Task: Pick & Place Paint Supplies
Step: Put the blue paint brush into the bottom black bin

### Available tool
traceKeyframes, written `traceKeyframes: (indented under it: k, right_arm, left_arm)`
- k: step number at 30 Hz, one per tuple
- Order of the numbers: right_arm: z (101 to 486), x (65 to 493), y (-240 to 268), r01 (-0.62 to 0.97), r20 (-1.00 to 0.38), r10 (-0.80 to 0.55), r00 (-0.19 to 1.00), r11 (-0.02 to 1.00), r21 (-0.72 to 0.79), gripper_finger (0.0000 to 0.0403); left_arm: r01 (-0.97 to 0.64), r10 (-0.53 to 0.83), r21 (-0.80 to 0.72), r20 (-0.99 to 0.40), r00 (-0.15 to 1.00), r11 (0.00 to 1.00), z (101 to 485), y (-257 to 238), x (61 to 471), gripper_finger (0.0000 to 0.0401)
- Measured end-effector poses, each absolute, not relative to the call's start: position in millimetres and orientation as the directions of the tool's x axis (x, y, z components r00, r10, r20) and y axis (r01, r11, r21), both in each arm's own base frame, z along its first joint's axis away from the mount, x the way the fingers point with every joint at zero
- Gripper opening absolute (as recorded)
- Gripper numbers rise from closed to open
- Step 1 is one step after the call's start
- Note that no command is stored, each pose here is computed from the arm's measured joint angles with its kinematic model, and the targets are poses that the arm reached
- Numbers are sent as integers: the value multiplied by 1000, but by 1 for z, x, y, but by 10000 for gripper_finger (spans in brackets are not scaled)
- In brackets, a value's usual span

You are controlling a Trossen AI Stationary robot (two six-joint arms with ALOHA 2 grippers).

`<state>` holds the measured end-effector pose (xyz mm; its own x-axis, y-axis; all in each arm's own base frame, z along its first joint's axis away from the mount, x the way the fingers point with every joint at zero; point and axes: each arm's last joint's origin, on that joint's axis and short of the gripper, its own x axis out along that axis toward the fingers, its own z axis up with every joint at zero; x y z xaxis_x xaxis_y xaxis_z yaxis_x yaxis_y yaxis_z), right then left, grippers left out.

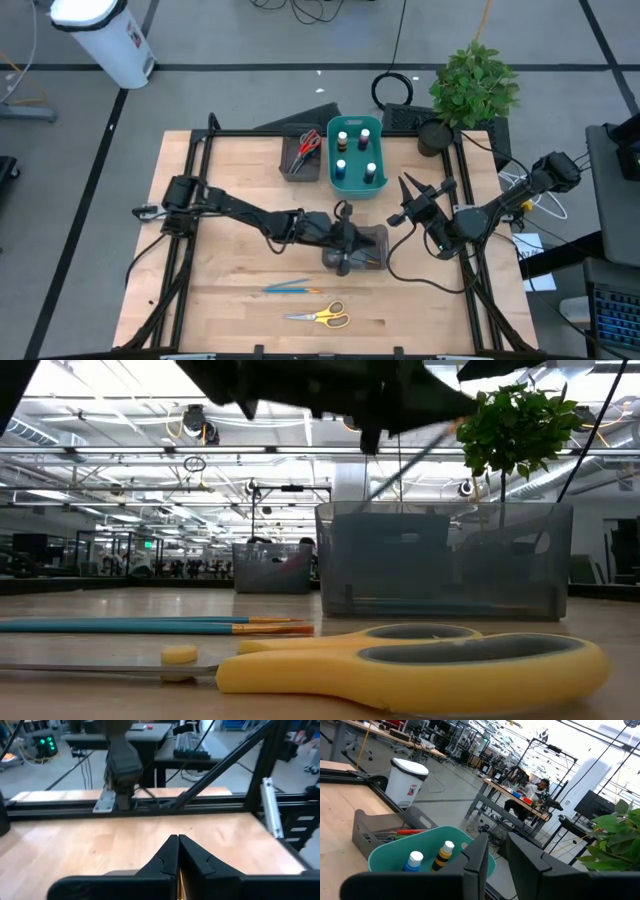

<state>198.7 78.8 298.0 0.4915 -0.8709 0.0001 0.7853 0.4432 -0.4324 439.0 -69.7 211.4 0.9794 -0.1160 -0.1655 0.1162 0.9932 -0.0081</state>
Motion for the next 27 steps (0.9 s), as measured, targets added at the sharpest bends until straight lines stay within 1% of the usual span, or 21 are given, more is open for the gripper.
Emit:
traceKeyframes:
  k: [6, 9, 13, 19, 24, 27]
  right_arm:
    - [298, 199, 79, 785, 0, -871, 491, 443, -433, 59]
    - [298, 199, 79, 785, 0, -871, 491, 443, -433, 59]
    - [298, 199, 79, 785, 0, -871, 491, 443, -433, 59]
    - [298, 199, 79, 785, 0, -871, 491, 443, -433, 59]
    - [298, 199, 79, 785, 0, -871, 491, 443, -432, 59]
    - [298, 199, 79, 785, 0, -871, 491, 443, -432, 59]
  left_arm:
    - [117, -121, -33, -191, 974, 993, 190, -62, 446, 4]
    - [126, -132, -46, -185, 974, 991, 184, -61, 448, 9]
    - [127, -132, -37, -197, 972, 991, 182, -61, 448, 3]
    - [130, -129, -8, -206, 970, 991, 181, -60, 449, 14]
    - [119, -117, -5, -238, 964, 993, 178, -55, 448, 4]
    - [111, -108, -3, -252, 962, 994, 177, -51, 449, 8]
